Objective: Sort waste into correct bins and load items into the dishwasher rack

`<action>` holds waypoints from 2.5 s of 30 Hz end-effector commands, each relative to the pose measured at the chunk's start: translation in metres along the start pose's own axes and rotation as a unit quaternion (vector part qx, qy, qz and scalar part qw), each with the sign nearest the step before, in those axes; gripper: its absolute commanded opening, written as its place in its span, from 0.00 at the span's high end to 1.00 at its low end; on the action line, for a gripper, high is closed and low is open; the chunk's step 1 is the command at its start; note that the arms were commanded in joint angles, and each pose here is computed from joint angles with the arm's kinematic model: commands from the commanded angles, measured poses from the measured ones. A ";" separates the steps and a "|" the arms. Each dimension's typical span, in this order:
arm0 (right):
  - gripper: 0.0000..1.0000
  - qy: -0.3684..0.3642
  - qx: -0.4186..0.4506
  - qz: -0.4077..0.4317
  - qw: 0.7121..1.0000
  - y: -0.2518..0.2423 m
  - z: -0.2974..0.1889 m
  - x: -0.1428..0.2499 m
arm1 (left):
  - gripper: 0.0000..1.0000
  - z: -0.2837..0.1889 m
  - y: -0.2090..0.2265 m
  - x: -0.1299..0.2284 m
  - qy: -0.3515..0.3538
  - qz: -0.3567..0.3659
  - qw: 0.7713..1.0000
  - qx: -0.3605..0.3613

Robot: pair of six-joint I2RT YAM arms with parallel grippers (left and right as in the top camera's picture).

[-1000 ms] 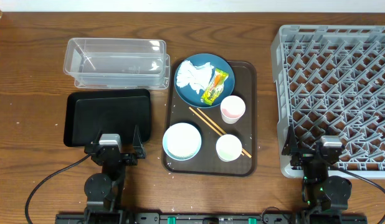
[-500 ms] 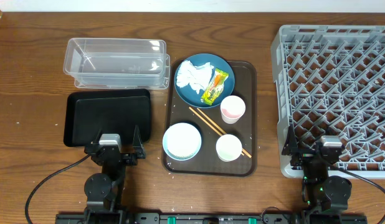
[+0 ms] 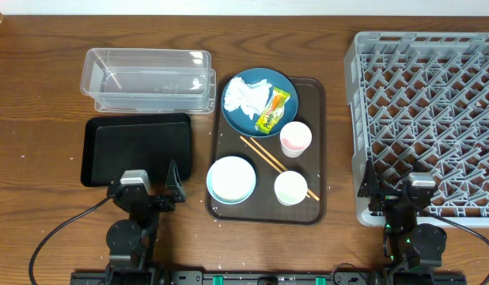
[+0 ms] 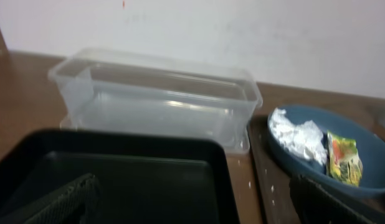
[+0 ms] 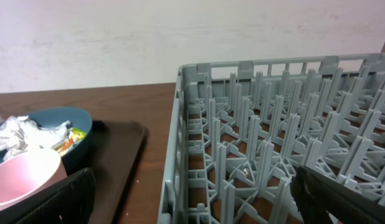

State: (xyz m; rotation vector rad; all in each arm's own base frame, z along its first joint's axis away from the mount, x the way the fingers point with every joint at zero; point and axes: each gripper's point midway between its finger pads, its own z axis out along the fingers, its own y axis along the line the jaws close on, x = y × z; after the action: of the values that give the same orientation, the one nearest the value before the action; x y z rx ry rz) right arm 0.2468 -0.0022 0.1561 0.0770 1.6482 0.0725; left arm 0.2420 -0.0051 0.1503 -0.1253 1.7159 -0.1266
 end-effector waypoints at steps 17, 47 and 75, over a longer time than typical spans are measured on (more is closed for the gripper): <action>0.01 0.066 0.017 0.012 0.998 0.004 0.026 -0.073 | 0.01 0.017 -0.020 -0.037 0.329 0.003 0.944 -0.012; 0.01 0.278 0.005 0.025 0.960 0.013 0.075 -0.051 | 0.02 0.168 -0.146 -0.055 0.367 0.123 0.905 0.177; 0.01 0.279 0.005 0.025 0.960 0.013 0.075 -0.050 | 0.36 0.227 -0.179 0.121 0.453 0.202 0.850 0.178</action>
State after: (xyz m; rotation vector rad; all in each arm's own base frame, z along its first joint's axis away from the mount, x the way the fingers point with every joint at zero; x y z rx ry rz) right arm 0.3229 0.0008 0.1898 0.1200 2.2373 0.1123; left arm 0.4444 -0.2070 0.0267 0.6718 2.5887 -0.2481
